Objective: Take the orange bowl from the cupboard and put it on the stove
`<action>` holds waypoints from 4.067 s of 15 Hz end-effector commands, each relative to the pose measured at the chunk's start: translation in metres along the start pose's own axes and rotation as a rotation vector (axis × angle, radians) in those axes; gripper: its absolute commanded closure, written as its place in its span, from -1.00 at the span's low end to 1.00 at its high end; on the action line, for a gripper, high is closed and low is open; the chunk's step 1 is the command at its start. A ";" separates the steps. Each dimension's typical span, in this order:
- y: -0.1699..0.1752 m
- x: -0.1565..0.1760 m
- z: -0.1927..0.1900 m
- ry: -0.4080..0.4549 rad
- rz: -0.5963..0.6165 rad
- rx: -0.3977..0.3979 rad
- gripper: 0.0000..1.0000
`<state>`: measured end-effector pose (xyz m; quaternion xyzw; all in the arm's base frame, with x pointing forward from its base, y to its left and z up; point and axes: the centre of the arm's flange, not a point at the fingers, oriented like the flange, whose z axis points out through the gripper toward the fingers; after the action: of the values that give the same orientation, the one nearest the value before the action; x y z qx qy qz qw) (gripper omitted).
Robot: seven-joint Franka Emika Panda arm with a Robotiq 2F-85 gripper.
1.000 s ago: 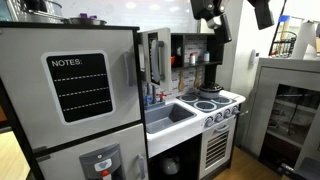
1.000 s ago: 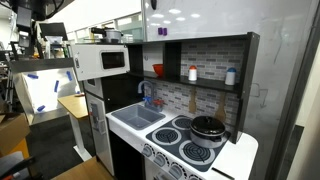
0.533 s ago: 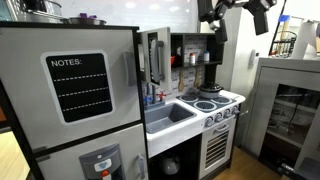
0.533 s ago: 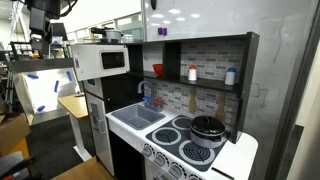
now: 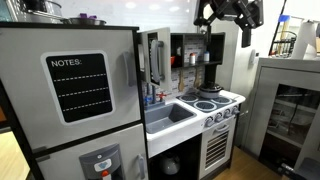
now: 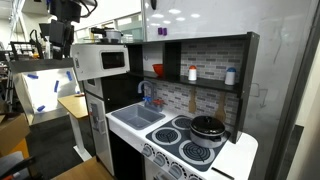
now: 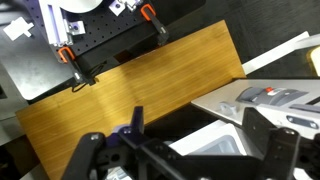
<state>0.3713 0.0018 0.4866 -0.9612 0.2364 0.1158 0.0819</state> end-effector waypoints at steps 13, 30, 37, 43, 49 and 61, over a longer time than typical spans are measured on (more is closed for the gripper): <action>0.017 0.028 0.005 -0.004 0.028 0.077 -1.00; 0.026 0.079 0.017 0.073 0.380 0.515 -1.00; 0.028 0.073 0.035 0.168 0.517 0.581 -1.00; 0.040 0.063 0.047 0.273 0.579 0.656 -1.00; 0.056 0.065 0.056 0.336 0.613 0.754 -1.00; 0.035 0.089 0.056 0.441 0.524 0.833 -1.00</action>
<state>0.4014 -0.0561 0.4134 -0.7607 0.5117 -0.1510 0.3698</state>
